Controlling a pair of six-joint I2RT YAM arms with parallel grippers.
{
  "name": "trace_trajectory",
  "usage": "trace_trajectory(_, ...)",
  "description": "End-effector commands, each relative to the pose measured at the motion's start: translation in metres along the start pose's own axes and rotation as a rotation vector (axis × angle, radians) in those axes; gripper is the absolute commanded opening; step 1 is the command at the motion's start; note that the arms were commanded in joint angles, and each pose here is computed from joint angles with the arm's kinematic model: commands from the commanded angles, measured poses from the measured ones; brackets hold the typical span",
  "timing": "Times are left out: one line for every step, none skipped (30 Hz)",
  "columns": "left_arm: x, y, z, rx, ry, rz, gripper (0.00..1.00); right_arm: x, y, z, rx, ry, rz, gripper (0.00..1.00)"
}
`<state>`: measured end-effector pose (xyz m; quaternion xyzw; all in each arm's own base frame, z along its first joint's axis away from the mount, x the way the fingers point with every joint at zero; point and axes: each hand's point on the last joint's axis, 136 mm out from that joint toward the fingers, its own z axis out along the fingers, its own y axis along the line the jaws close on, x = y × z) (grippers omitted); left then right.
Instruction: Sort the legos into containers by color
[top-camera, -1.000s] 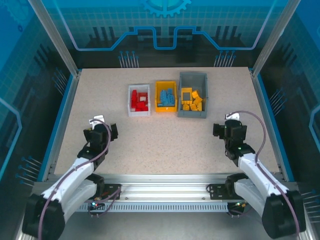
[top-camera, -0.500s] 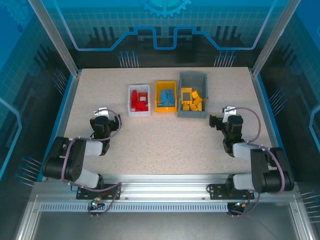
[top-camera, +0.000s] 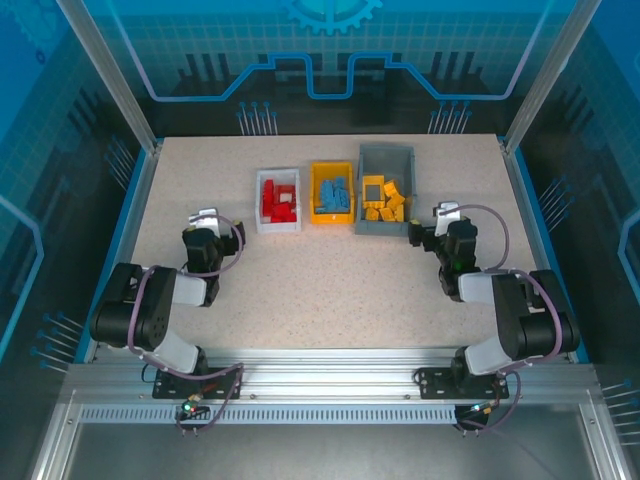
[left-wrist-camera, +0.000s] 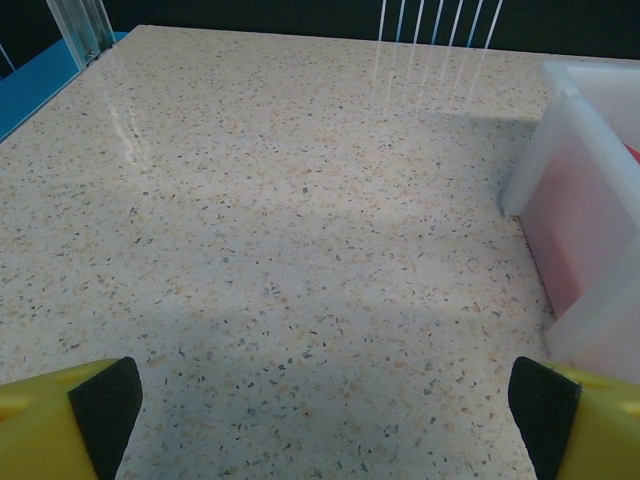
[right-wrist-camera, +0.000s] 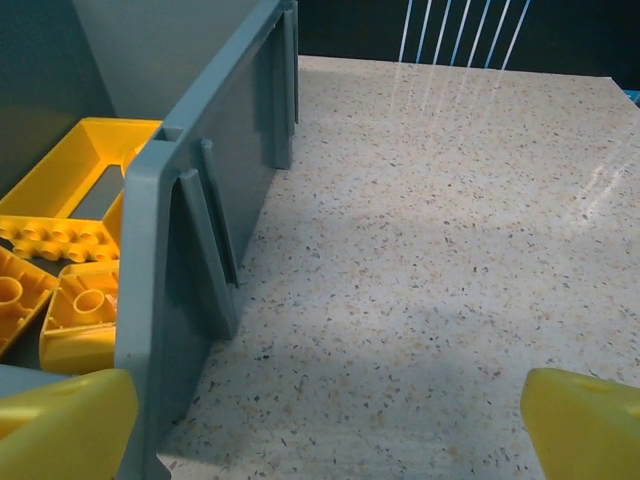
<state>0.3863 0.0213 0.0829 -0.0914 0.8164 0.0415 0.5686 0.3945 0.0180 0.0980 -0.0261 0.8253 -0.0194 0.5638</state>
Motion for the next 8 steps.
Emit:
trace_trajectory(-0.014, -0.003, 0.002, 0.02, -0.04, -0.026, 0.99, 0.002, 0.0, 0.001, 0.032, 0.005, -0.027, 1.0)
trace_trajectory(-0.015, -0.003, 0.002, 0.02, -0.042, -0.026, 0.99, 0.002, 0.0, 0.001, 0.032, 0.007, -0.026, 1.0)
trace_trajectory(-0.015, -0.003, 0.002, 0.02, -0.042, -0.026, 0.99, 0.001, -0.001, 0.002, 0.031, 0.009, -0.022, 1.0)
trace_trajectory(-0.015, -0.002, 0.002, 0.019, -0.042, -0.026, 0.99, 0.002, -0.002, 0.002, 0.029, 0.011, -0.017, 1.0)
trace_trajectory(-0.015, -0.002, 0.002, 0.019, -0.042, -0.026, 0.99, 0.002, -0.002, 0.002, 0.029, 0.011, -0.015, 1.0)
trace_trajectory(-0.015, -0.003, 0.002, 0.02, -0.041, -0.026, 0.99, 0.001, -0.002, 0.002, 0.029, 0.008, -0.016, 1.0)
trace_trajectory(-0.015, -0.002, 0.002, 0.019, -0.041, -0.026, 0.99, 0.002, -0.007, 0.001, 0.062, 0.006, -0.008, 1.0)
trace_trajectory(-0.014, -0.002, 0.002, 0.02, -0.041, -0.026, 0.99, 0.002, -0.013, -0.001, 0.106, 0.0, 0.005, 1.0)
